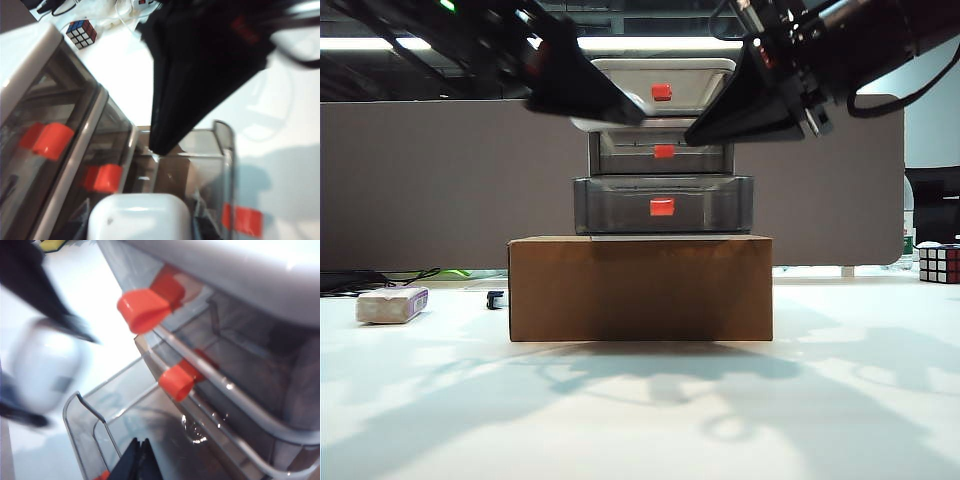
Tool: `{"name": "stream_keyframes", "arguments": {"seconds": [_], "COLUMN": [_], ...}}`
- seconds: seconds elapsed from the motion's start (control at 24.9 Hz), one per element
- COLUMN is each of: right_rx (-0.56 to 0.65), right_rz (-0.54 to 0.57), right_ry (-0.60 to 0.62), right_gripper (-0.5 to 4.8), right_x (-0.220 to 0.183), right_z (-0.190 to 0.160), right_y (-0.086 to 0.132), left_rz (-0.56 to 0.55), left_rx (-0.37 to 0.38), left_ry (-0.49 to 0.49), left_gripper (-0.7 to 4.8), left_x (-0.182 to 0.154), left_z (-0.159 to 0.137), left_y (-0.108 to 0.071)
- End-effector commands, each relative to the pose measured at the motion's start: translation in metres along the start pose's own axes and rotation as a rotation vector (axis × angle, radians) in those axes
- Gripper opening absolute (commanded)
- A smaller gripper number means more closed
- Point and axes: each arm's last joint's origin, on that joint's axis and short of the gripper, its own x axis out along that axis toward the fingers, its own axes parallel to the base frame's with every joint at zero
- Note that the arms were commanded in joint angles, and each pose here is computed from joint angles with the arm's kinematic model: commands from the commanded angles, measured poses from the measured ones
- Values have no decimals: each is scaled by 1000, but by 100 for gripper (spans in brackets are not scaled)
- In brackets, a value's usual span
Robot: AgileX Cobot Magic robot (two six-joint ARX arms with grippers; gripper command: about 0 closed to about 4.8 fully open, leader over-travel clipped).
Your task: Open the third layer of the drawer on the table, pick up the earphone case on the table and put it in, and finally close the drawer.
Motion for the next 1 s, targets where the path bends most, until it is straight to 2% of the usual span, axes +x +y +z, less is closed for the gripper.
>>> {"name": "stream_keyframes", "arguments": {"seconds": [0.04, 0.2, 0.32, 0.4, 0.48, 0.52, 0.68, 0.92, 0.96, 1.0], "right_rx": [-16, -15, -20, -28, -36, -40, -45, -45, -44, -45], "right_rz": [-4, -25, -35, -38, -39, -40, -41, -41, -40, -40], "right_ry": [-21, -30, -44, -60, -72, -77, -83, -84, -84, -84], "right_gripper": [-6, -5, -6, -5, -5, -5, -6, -6, -5, -5], "right_x": [-8, -16, -24, -30, -33, -35, -36, -36, -36, -36], "right_z": [6, 8, 11, 14, 16, 17, 18, 18, 18, 18], "right_y": [2, 1, 3, 5, 8, 8, 9, 9, 9, 9], "left_rz": [-36, -54, -43, -40, -40, -37, -30, 9, 17, 41], "left_rx": [9, -16, -79, -111, -128, -129, -141, -105, -95, -74], "left_ry": [-11, 29, 81, 91, 89, 87, 71, 18, 4, -31], "left_gripper": [187, 187, 189, 275, 385, 409, 408, 402, 395, 366], "left_x": [22, 36, 44, 49, 50, 50, 48, 31, 27, 12], "left_z": [5, -3, -12, -16, -17, -16, -12, 7, 12, 25], "left_y": [-1, -4, -5, -5, -5, -5, -4, -2, -2, -2]}}
